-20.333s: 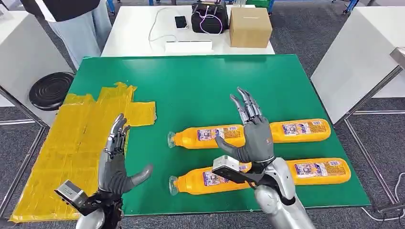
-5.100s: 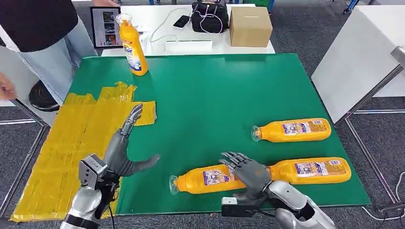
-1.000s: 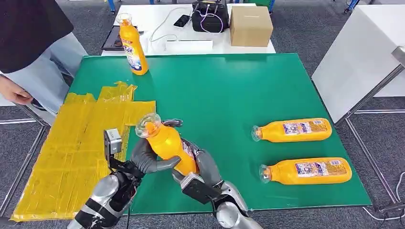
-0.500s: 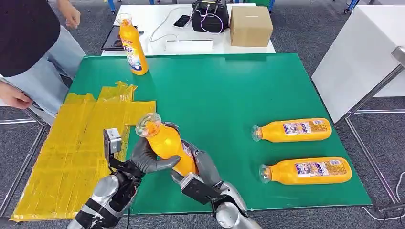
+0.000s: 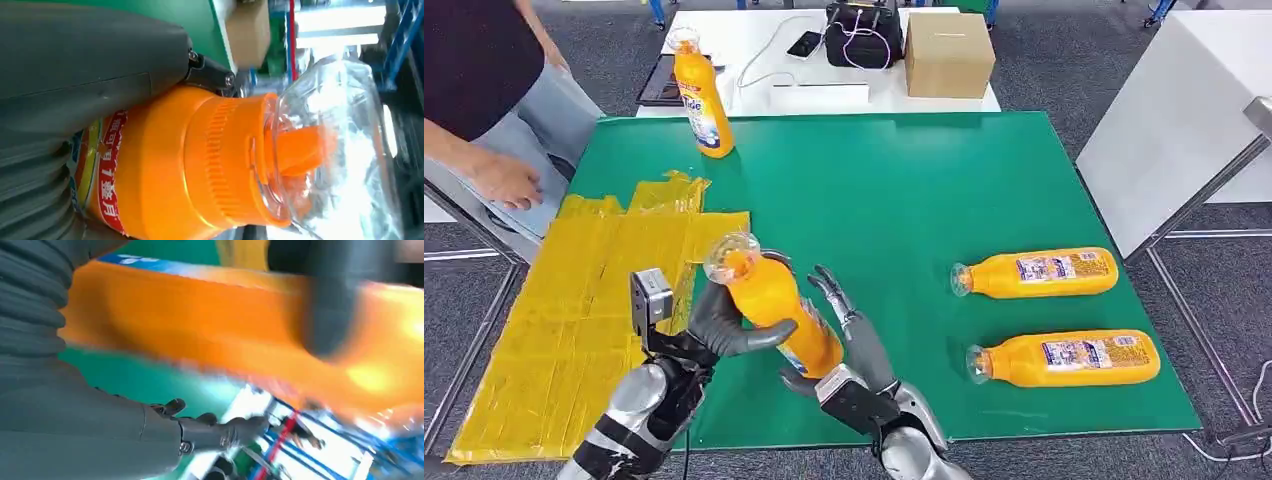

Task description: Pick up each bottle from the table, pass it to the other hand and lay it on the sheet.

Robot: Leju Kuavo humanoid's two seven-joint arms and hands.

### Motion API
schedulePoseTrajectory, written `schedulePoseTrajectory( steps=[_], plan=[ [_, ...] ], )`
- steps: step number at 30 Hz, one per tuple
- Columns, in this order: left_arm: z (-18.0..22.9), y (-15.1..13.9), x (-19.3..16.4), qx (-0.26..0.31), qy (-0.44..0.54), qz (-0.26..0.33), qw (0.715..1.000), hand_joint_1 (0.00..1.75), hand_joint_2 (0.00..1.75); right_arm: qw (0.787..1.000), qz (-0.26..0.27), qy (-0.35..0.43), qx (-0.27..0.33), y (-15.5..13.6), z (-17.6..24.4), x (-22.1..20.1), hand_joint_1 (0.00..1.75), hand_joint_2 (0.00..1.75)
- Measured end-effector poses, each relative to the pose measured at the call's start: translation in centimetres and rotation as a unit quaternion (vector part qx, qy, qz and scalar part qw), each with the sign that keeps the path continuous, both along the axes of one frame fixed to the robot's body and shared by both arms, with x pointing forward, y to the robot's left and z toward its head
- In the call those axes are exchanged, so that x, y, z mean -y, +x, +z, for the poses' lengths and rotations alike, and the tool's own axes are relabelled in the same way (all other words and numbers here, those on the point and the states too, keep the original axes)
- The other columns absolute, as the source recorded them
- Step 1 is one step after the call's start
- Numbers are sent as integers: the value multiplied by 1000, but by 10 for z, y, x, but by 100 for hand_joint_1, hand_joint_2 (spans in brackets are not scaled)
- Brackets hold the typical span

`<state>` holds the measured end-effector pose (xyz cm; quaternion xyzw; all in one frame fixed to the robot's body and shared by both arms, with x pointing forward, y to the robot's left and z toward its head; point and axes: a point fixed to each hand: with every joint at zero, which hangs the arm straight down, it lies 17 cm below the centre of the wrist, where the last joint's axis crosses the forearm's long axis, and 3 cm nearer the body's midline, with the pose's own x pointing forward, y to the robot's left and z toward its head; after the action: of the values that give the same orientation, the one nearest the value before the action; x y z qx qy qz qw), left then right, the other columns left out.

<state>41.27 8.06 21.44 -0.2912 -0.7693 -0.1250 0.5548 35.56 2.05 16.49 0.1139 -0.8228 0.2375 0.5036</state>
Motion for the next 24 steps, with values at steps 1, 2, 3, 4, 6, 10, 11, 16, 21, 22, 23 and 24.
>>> schedulePoseTrajectory(
  steps=[1,2,3,4,6,10,11,16,21,22,23,24],
  plan=[
    [2,2,-6,5,5,9,1000,175,175,1000,-3,5,4,0,5,2,0,175],
    [4,4,-10,12,12,17,1000,175,175,1000,-6,10,9,0,9,5,0,175],
    [4,6,-13,20,25,28,999,175,175,1000,-11,16,14,0,13,9,0,175],
    [4,10,-19,37,53,49,997,175,175,999,-16,24,22,0,21,13,0,175],
    [6,18,-30,75,115,85,987,175,175,998,-27,37,35,-1,33,22,0,175],
    [19,29,-45,114,162,121,973,175,175,996,-40,51,58,-1,52,35,0,175],
    [20,32,-49,128,182,137,965,175,175,996,-43,51,65,-2,56,37,0,175],
    [29,55,-82,236,375,263,857,175,175,989,-83,45,110,-2,79,56,0,175],
    [31,80,-106,313,553,322,702,175,175,984,-109,56,133,1,101,74,0,175],
    [27,86,-110,317,580,327,676,175,175,982,-112,59,139,1,105,77,0,175],
    [20,91,-112,318,605,328,652,175,175,981,-115,62,143,1,109,78,0,175],
    [12,96,-112,317,628,326,632,175,175,980,-116,64,147,0,113,80,0,175]
  ],
)
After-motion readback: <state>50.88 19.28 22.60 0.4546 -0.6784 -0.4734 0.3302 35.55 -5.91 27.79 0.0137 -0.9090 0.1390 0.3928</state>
